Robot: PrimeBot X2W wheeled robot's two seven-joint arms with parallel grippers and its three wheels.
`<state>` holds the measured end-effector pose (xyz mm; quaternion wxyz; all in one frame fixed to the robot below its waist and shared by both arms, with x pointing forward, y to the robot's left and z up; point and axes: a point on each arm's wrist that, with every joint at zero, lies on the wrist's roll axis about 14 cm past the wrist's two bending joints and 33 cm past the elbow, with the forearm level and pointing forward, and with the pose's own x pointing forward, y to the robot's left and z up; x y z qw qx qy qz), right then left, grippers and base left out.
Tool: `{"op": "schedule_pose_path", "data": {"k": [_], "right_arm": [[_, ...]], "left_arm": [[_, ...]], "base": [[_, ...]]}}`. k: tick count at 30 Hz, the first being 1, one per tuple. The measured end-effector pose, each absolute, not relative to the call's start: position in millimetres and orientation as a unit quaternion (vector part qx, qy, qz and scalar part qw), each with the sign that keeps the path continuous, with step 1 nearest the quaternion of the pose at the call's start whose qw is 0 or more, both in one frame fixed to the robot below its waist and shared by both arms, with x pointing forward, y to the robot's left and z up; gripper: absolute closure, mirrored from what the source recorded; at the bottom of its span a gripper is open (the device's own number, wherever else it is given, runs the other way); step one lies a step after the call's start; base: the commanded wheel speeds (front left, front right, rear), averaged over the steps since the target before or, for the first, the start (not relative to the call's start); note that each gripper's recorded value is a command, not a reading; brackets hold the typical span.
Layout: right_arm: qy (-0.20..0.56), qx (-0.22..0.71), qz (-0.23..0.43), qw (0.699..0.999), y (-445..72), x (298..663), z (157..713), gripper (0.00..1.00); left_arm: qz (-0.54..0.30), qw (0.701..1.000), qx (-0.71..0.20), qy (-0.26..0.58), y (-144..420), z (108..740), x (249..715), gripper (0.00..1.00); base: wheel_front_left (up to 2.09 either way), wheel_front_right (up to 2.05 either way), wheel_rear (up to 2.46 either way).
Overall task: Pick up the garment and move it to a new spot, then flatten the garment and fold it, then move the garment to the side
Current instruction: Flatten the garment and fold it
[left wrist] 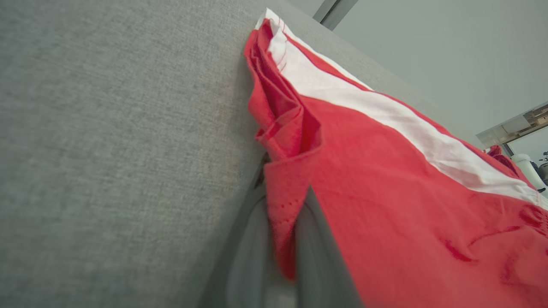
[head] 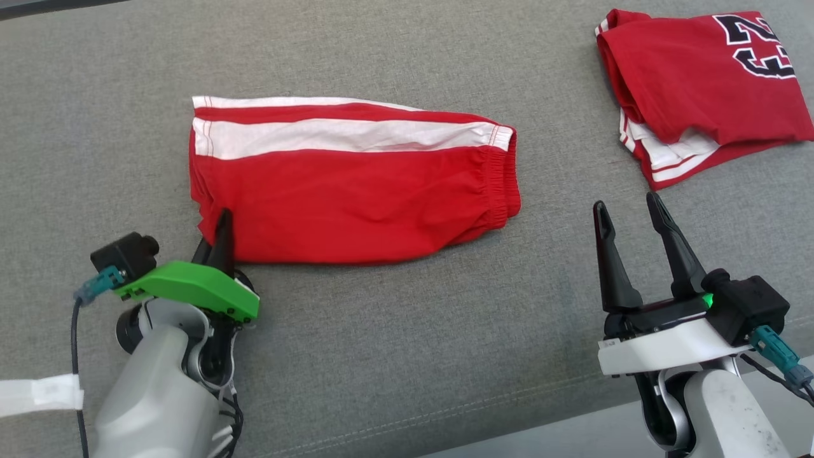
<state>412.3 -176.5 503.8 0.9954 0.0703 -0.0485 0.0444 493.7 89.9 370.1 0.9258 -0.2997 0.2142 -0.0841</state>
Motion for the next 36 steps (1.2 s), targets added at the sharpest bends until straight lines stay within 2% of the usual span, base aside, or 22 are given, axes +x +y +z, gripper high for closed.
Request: {"op": "schedule_pose_path", "data": {"k": [15, 20, 21, 22, 23, 28, 32, 36], "right_arm": [[-0.057, 0.069, 0.065, 0.994, -167, 402, 513, 0.00], [-0.061, 0.075, 0.074, 0.993, -161, 402, 515, 0.00], [-0.060, 0.075, 0.076, 0.992, -160, 402, 515, 0.00], [-0.060, 0.076, 0.077, 0.992, -159, 402, 516, 0.00], [-0.060, 0.076, 0.078, 0.992, -159, 401, 516, 0.00], [-0.057, 0.079, 0.070, 0.993, -163, 398, 514, 0.00], [-0.056, 0.081, 0.066, 0.993, -165, 393, 514, 0.00], [-0.055, 0.081, 0.061, 0.993, -167, 390, 514, 0.00]], "left_arm": [[-0.034, 0.920, -0.334, 0.202, 97, 372, 420, 1.00], [-0.036, 0.920, -0.331, 0.205, 99, 376, 412, 1.00], [-0.037, 0.921, -0.331, 0.204, 99, 378, 413, 0.72], [-0.036, 0.922, -0.330, 0.200, 101, 381, 414, 0.18], [-0.034, 0.923, -0.328, 0.197, 103, 382, 415, 0.00], [-0.029, 0.947, -0.277, 0.161, 120, 400, 425, 0.00], [-0.028, 0.978, -0.187, 0.092, 141, 439, 441, 0.00], [-0.037, 0.993, -0.113, 0.019, 150, 481, 443, 0.00]], "base": [[0.00, 0.00, 0.00], [0.00, 0.00, 0.00], [0.00, 0.00, 0.00], [0.00, 0.00, 0.00], [0.00, 0.00, 0.00], [0.00, 0.00, 0.00], [0.00, 0.00, 0.00], [0.00, 0.00, 0.00]]}}
